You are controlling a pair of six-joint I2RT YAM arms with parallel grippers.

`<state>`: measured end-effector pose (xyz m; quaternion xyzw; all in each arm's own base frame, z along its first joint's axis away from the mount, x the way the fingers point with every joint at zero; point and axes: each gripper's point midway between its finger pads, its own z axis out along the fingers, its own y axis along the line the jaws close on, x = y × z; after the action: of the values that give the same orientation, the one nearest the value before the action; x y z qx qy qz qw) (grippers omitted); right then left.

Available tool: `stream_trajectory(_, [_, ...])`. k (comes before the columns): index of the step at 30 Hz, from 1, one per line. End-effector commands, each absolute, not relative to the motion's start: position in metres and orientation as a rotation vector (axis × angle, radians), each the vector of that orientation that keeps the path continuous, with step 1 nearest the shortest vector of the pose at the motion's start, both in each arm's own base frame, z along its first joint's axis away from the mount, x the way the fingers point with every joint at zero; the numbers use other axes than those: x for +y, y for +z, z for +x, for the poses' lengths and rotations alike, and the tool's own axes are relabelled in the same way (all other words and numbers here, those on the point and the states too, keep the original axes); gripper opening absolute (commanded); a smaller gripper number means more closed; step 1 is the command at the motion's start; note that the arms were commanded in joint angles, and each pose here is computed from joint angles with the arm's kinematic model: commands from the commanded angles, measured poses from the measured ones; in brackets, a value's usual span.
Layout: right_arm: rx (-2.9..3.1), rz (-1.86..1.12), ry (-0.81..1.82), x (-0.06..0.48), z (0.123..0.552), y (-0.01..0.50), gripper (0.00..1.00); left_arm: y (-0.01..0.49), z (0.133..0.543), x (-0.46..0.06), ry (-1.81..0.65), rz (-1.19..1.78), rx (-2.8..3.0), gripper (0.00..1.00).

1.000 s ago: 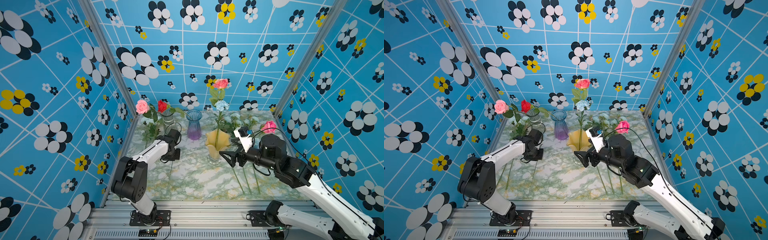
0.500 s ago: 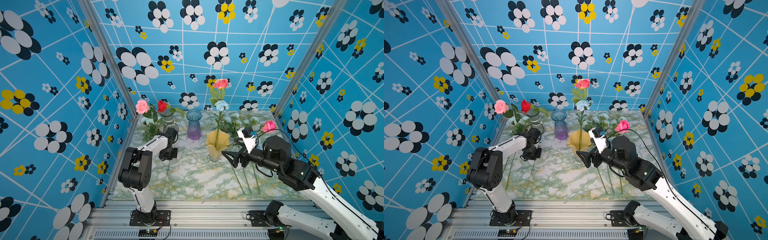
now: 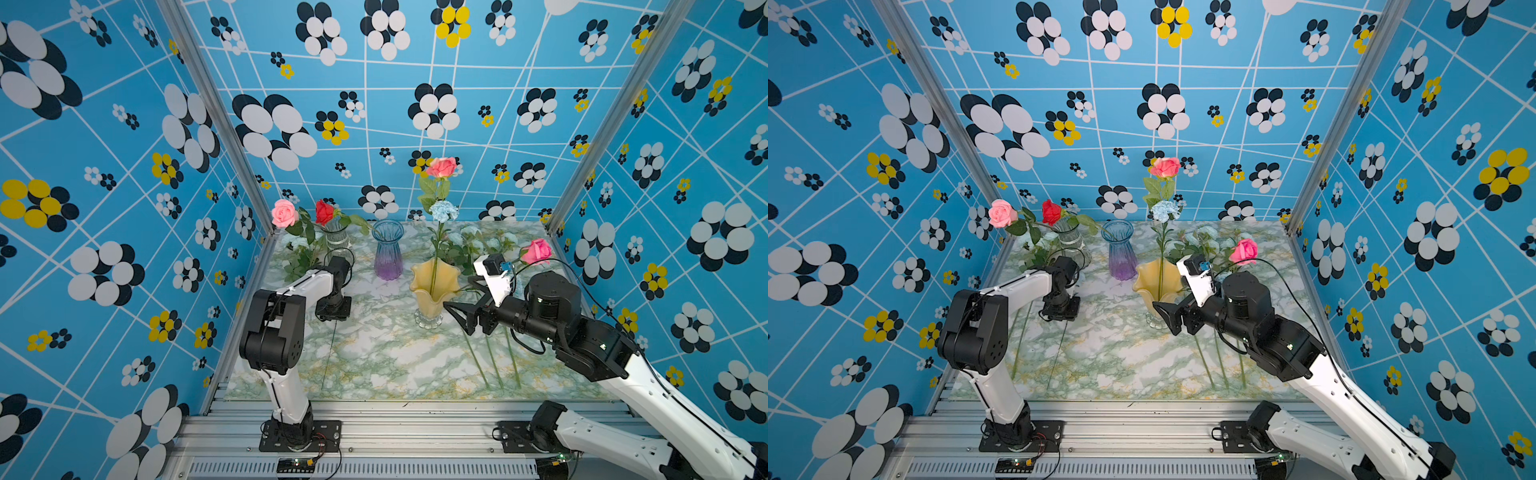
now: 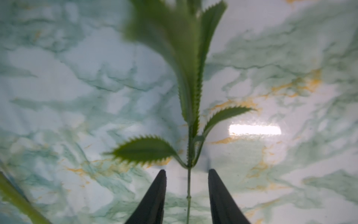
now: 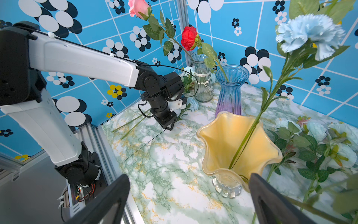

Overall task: Pick out blue flowers from the vase
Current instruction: Place the flower at the center of the board.

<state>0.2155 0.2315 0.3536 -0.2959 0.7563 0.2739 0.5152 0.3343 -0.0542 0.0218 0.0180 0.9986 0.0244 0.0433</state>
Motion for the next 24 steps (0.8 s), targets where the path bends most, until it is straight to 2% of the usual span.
stream_trajectory(1, [1.793,-0.71,0.647,0.234,0.219,0.36,0.99,0.042,0.343,-0.053,0.082,0.057,2.993,0.58])
stream_trajectory(3, [1.796,-0.712,0.653,0.236,0.22,0.362,0.99,0.058,0.343,-0.055,0.082,0.064,2.955,0.66])
stream_trajectory(5, [1.802,-0.714,0.655,0.237,0.22,0.364,0.98,0.079,0.341,-0.058,0.085,0.075,2.902,0.7])
stream_trajectory(10, [1.824,-0.714,0.642,0.238,0.223,0.374,0.96,0.14,0.331,-0.071,-0.001,0.094,2.696,0.75])
stream_trajectory(14, [1.85,-0.717,0.584,0.235,0.229,0.378,0.91,0.184,0.309,-0.105,-0.042,0.191,2.44,0.83])
stream_trajectory(19, [1.873,-0.659,0.523,0.231,0.242,0.386,0.83,0.195,0.27,-0.143,-0.07,0.298,2.234,0.83])
stream_trajectory(24, [1.896,-0.589,0.571,0.242,0.254,0.399,0.71,0.177,0.25,-0.168,-0.206,0.301,2.106,0.83])
